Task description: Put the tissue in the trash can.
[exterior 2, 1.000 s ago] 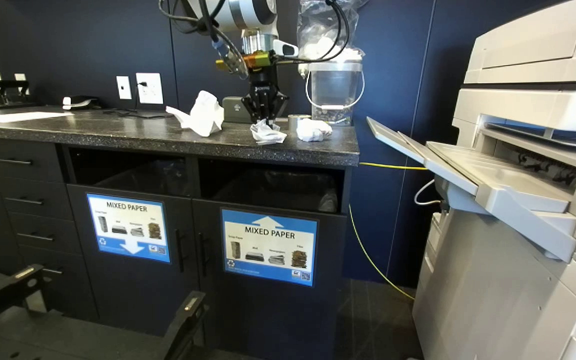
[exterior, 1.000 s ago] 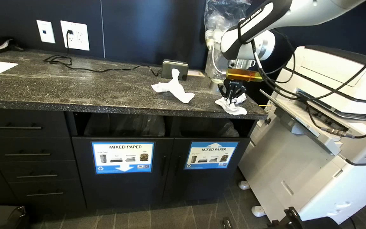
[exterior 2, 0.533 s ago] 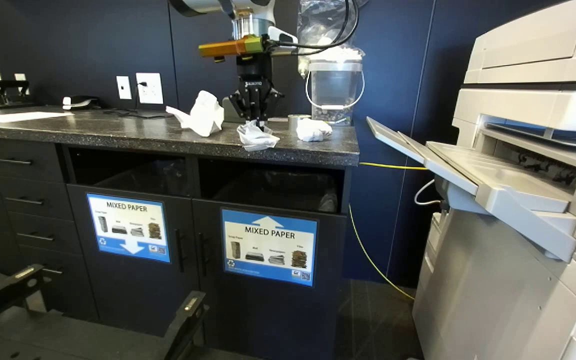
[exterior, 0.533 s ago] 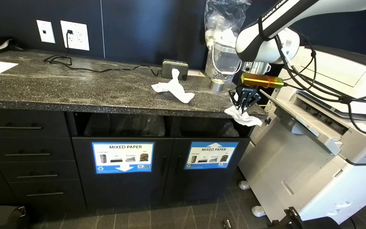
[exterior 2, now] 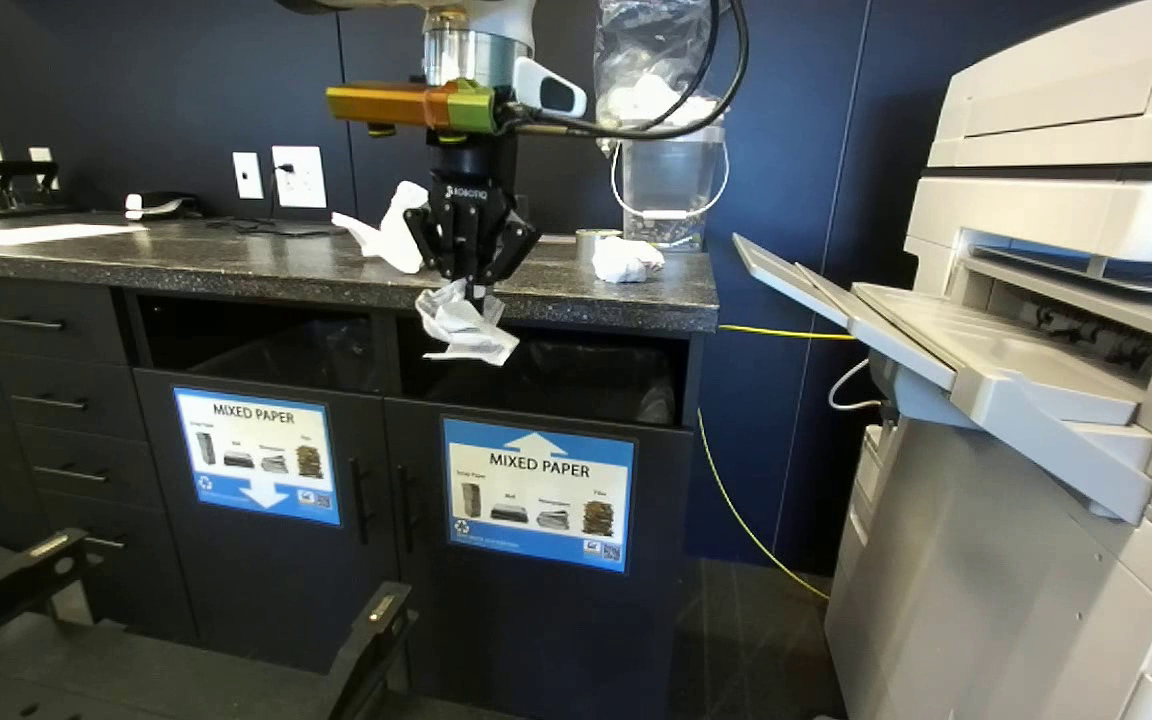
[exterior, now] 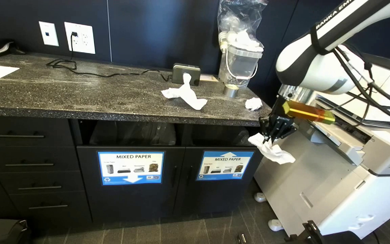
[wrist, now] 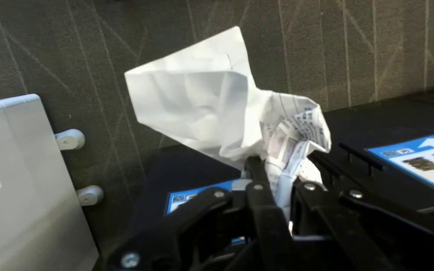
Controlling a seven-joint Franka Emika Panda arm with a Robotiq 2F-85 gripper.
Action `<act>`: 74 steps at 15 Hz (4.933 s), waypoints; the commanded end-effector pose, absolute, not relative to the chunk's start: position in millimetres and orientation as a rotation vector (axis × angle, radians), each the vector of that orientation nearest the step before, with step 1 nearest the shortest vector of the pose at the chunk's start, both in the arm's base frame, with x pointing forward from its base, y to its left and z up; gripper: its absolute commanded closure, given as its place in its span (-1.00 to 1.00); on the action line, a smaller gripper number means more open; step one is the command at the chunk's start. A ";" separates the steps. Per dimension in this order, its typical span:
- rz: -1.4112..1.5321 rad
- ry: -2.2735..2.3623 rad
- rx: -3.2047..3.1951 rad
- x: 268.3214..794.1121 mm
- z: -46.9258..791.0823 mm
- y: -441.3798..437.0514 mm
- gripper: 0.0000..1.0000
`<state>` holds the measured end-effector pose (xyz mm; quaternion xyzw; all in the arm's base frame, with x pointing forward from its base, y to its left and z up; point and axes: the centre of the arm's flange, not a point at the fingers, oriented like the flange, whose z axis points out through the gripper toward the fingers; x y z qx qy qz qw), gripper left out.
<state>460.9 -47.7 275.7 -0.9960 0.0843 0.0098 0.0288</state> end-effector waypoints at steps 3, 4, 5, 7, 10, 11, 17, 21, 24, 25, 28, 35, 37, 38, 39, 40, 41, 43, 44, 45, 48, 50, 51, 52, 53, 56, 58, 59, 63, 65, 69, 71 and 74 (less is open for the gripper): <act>-0.168 0.175 -2.921 368.8 226.2 -15.6 0.75; -0.198 0.166 -2.908 358.7 218.8 -8.9 0.75; -0.218 0.145 -2.892 350.8 214.9 -3.0 0.75; -0.250 0.092 -2.858 359.0 214.6 11.9 0.76; -0.272 -0.036 -2.826 363.3 213.2 34.2 0.75; -0.267 -0.075 -2.825 362.7 209.6 40.9 0.76; -0.314 -0.277 -2.882 347.2 170.5 65.9 0.76; -0.367 -0.415 -2.895 342.4 145.4 75.3 0.75; -0.425 -0.553 -2.862 341.0 126.7 85.3 0.75; -0.455 -0.607 -2.845 339.7 117.0 89.4 0.75; -0.556 -0.721 -2.814 342.1 99.9 96.2 0.75; -0.863 -0.697 -2.794 372.7 118.7 80.9 0.76; -0.933 -0.656 -2.783 380.0 120.1 68.0 0.76; -0.969 -0.635 -2.778 382.5 117.2 60.5 0.76; -0.996 -0.623 -2.761 383.5 111.1 52.9 0.76; -1.032 -0.607 -2.744 382.7 101.4 46.1 0.76; -1.067 -0.596 -2.721 379.7 86.7 40.1 0.76; -1.093 -0.607 -2.660 369.2 50.8 26.9 0.76; -1.108 -0.603 -2.633 364.6 33.2 21.5 0.76; -1.125 -0.591 -2.607 359.4 15.6 16.3 0.76; -1.170 -0.555 -2.546 353.4 -30.3 7.7 0.76; -1.199 -0.537 -2.531 352.7 -53.8 3.8 0.76; -1.219 -0.511 -2.536 356.3 -62.8 5.6 0.76; -1.239 -0.504 -2.538 356.6 -73.1 -0.2 0.76; -1.264 -0.483 -2.540 360.6 -79.9 -5.5 0.76; -1.332 -0.365 -2.532 381.9 -86.1 -16.3 0.77; -1.354 -0.270 -2.514 402.0 -77.6 -16.9 0.77; -1.366 -0.243 -2.504 406.1 -80.4 -20.9 0.76; -1.387 -0.077 -2.421 427.5 -82.3 -13.9 0.77; -1.399 -0.023 -2.382 436.8 -79.2 -5.1 0.78; -1.457 0.047 -2.321 452.4 -68.8 9.5 0.76; -1.482 0.095 -2.285 461.7 -57.9 11.9 0.77; -1.490 0.179 -2.241 474.7 -46.7 16.2 0.77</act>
